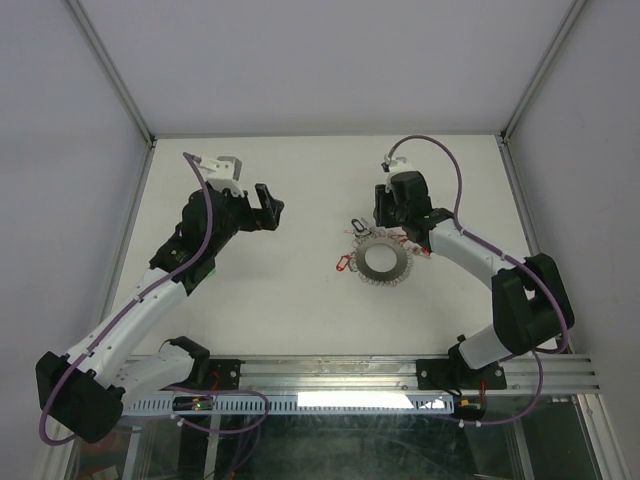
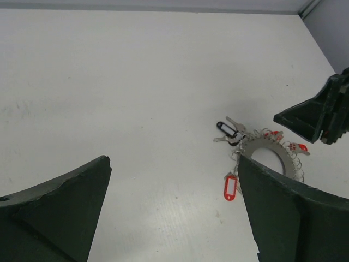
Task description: Put the keys on the keyring
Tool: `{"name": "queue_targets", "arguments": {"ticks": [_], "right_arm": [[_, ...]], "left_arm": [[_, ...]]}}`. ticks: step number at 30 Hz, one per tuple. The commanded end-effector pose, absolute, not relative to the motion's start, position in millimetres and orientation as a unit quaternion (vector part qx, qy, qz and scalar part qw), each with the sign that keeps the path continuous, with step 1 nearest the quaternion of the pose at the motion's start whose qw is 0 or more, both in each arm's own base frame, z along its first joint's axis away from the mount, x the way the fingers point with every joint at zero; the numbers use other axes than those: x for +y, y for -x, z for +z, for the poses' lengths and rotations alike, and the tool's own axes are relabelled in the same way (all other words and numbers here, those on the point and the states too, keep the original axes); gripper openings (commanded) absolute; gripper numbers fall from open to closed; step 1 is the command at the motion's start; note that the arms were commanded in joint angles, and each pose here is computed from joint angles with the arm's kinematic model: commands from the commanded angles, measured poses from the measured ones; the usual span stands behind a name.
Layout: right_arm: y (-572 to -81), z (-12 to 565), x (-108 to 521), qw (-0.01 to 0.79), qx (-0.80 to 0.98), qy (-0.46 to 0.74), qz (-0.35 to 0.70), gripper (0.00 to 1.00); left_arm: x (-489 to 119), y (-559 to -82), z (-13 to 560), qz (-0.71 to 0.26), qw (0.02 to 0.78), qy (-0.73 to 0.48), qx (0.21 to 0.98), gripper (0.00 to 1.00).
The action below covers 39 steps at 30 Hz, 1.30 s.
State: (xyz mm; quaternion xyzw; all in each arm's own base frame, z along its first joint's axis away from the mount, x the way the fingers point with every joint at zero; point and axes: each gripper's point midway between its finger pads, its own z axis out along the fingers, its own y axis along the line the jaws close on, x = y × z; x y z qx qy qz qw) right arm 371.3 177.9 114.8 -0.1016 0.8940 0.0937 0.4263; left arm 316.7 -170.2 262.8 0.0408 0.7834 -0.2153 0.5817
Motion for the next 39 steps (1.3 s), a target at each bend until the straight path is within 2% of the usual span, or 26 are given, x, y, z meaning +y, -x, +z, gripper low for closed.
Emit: {"name": "queue_targets", "arguments": {"ticks": [1,3,4,8,9,10,11,17,26,33,39], "right_arm": [[-392,155,193,0.477,0.860,0.053,0.172,0.39],[-390,167,193,0.490,0.849,0.039,0.195,0.46],[-388,176,193,0.498,0.841,0.032,0.208,0.54],[-373,204,196,0.511,0.819,0.009,0.259,0.75],[-368,212,196,0.512,0.816,0.003,0.269,0.82],[-361,220,197,0.510,0.814,0.009,0.278,0.94],[-355,229,198,0.511,0.811,0.021,0.284,1.00],[-320,258,180,0.517,0.812,0.051,0.266,1.00],[-266,312,129,0.651,0.720,0.043,0.236,1.00],[-250,293,101,0.673,0.705,-0.023,0.221,1.00],[-249,283,96,0.671,0.709,-0.037,0.214,1.00]], "left_arm": [[-153,-323,252,-0.205,0.564,-0.010,0.800,0.99],[-143,-326,249,-0.198,0.562,0.008,0.803,0.99],[-139,-328,249,-0.196,0.562,0.016,0.803,0.99],[-131,-334,248,-0.187,0.559,0.035,0.807,0.99],[-130,-336,247,-0.182,0.556,0.039,0.810,0.99],[-129,-338,245,-0.178,0.552,0.048,0.813,0.99],[-127,-339,242,-0.173,0.548,0.057,0.817,0.99],[-118,-337,239,-0.159,0.532,0.092,0.827,0.99],[-81,-311,258,-0.116,0.606,0.108,0.779,0.99],[-65,-281,262,-0.126,0.652,0.111,0.740,0.99],[-63,-276,247,-0.119,0.648,0.101,0.746,0.99]]}}
